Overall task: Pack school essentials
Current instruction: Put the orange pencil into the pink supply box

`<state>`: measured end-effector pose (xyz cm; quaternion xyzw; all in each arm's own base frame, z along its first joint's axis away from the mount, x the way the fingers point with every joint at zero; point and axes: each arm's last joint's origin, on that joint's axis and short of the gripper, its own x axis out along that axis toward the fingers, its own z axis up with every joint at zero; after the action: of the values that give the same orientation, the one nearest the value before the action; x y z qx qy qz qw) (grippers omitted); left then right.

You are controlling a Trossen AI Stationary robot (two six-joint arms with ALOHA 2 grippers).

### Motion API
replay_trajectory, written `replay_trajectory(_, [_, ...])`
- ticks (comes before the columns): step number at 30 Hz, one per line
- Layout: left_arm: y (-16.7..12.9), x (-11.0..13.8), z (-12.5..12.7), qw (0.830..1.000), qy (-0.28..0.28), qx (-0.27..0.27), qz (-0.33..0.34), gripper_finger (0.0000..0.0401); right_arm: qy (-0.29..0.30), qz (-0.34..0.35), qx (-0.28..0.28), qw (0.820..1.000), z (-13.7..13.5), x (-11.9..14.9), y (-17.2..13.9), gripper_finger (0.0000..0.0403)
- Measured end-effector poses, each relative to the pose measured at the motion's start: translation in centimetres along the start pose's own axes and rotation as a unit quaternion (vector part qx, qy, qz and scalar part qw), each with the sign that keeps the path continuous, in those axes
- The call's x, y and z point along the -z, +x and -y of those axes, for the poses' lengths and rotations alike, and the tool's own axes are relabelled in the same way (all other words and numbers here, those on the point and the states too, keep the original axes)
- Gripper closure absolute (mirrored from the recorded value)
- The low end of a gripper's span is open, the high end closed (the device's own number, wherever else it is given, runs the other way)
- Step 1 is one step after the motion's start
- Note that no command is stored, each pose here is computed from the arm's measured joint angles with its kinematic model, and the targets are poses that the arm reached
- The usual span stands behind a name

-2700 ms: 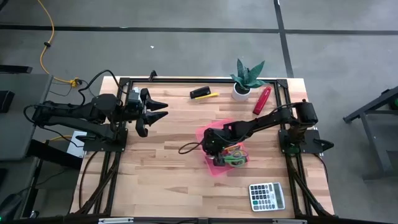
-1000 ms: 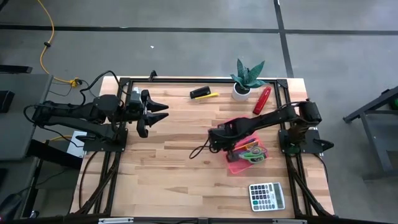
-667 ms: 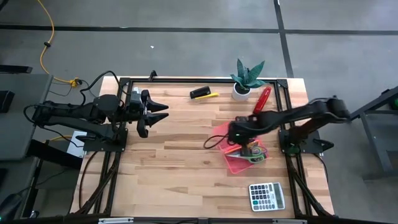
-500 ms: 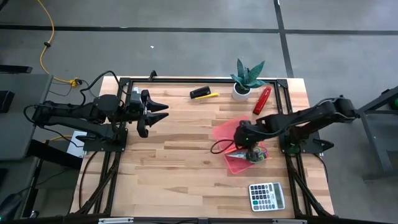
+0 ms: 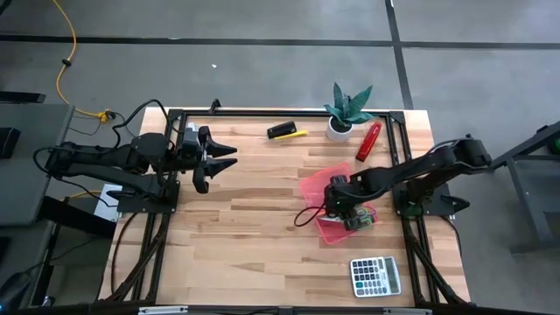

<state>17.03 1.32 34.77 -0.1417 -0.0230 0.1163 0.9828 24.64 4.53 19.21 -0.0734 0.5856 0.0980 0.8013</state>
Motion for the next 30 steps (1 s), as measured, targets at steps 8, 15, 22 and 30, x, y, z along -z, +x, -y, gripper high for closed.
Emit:
replay_trajectory(8, [0.0,0.0,0.0,1.000,-0.001,-0.001,0.000,0.0249,-0.012,0.005,0.015,1.000,0.2,-0.7,1.4,0.0257])
replay_trajectory(15, [0.0,0.0,0.0,1.000,0.000,-0.001,0.000,0.0249,-0.012,0.007,0.017,1.000,0.2,-0.8,1.6,0.0329])
replay_trajectory(22, [0.0,0.0,0.0,1.000,0.000,-0.001,0.000,0.0249,-0.008,0.022,0.009,1.000,-0.1,-1.1,1.6,0.0343])
replay_trajectory(30, [0.0,0.0,0.0,1.000,0.000,-0.001,0.000,0.0249,-0.013,0.028,0.010,0.999,-1.0,-1.0,2.0,0.0281])
